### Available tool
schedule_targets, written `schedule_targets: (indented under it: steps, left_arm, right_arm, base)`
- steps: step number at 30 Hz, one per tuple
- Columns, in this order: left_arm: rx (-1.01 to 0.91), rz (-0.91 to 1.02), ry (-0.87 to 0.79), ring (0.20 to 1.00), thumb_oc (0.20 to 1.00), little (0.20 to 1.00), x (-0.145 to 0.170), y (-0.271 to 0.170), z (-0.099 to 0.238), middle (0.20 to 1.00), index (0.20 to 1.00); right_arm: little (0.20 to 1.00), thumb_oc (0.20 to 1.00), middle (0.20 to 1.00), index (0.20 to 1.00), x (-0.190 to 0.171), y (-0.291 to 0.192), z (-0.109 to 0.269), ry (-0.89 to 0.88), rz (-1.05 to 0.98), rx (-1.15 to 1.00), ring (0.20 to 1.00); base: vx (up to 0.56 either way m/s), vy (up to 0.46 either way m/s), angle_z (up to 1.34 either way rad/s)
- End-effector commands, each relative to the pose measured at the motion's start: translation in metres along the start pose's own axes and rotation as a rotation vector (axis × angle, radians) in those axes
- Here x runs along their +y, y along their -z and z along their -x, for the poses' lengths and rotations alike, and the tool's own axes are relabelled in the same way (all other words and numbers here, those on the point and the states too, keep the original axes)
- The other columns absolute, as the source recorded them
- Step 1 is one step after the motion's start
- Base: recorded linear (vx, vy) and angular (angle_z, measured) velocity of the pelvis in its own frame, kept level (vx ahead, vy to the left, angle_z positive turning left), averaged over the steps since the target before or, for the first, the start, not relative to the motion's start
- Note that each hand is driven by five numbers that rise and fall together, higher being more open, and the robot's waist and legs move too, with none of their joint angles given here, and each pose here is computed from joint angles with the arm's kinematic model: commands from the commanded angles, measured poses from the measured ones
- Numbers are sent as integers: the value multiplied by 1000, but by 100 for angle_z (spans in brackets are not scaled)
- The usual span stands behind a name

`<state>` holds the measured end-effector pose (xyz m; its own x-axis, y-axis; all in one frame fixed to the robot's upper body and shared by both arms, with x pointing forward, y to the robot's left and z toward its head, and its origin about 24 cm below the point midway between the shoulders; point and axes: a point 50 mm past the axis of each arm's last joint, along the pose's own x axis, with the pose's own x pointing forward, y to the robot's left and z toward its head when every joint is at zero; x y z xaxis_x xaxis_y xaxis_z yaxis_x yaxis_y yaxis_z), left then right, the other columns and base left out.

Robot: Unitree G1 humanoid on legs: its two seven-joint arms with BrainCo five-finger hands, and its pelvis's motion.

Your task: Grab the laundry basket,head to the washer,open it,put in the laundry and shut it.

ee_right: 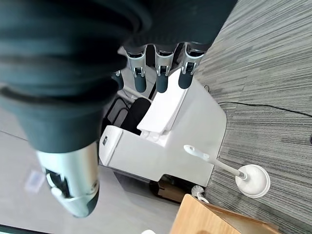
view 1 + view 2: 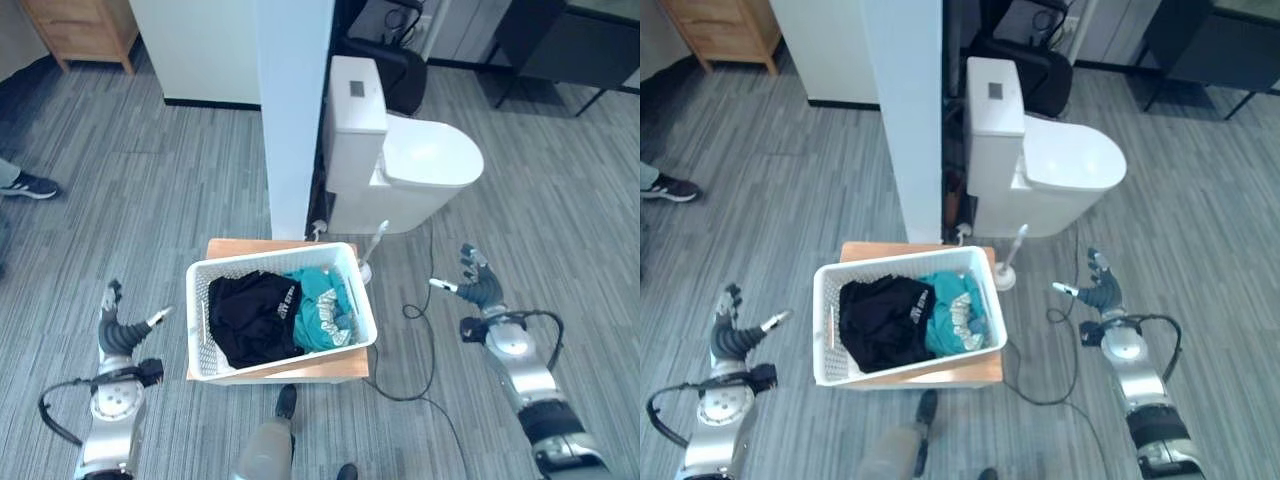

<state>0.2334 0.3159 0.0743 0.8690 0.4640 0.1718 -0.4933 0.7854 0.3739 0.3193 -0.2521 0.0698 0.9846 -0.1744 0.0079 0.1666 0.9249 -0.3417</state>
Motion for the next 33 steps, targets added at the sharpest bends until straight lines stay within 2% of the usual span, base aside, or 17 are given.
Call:
schedule_targets:
  steps: [1, 5, 12, 19, 20, 21, 23, 27, 33]
  left_arm:
    - [-100, -8, -39, 1000, 1000, 1000, 17, -22, -6, 1000, 1000]
    - [-105, 74, 30, 1000, 1000, 1000, 9, -36, -21, 1000, 1000]
    - [-168, 5, 135, 1000, 1000, 1000, -10, -71, -53, 1000, 1000]
    - [-157, 36, 216, 1000, 1000, 1000, -52, -103, -87, 1000, 1000]
    - [-147, 38, 228, 1000, 1000, 1000, -57, -104, -88, 1000, 1000]
    - [-85, 119, 298, 1000, 1000, 1000, -76, -98, -88, 1000, 1000]
    - [-48, 146, 320, 1000, 1000, 1000, -85, -96, -89, 1000, 1000]
    - [-13, 153, 287, 1000, 1000, 1000, -93, -97, -97, 1000, 1000]
    - [-70, 120, 151, 1000, 1000, 1000, -79, -100, -97, 1000, 1000]
  right_arm:
    - [1000, 1000, 1000, 1000, -22, -9, -6, 76, 46, -17, 1000]
    - [1000, 1000, 1000, 1000, -16, -26, -22, 57, 40, -22, 1000]
    - [1000, 1000, 1000, 1000, 5, -60, -47, 5, 35, -48, 1000]
    - [1000, 1000, 1000, 1000, 33, -104, -64, -64, 77, -121, 1000]
    - [1000, 1000, 1000, 1000, 36, -109, -65, -66, 76, -129, 1000]
    - [1000, 1000, 1000, 1000, 44, -121, -69, -78, 90, -139, 1000]
    - [1000, 1000, 1000, 1000, 50, -126, -70, -89, 97, -138, 1000]
    - [1000, 1000, 1000, 1000, 62, -132, -69, -124, 111, -152, 1000]
    - [1000, 1000, 1000, 1000, 64, -125, -61, -114, 94, -182, 1000]
  base:
    - [-38, 8, 1]
    - [-60, -2, 4]
    - [-53, -9, 3]
    - [-41, -12, 4]
    - [-56, 22, 2]
    - [-47, 23, 2]
    - [-15, 10, 0]
    - [-4, 4, 3]
    - [9, -14, 0]
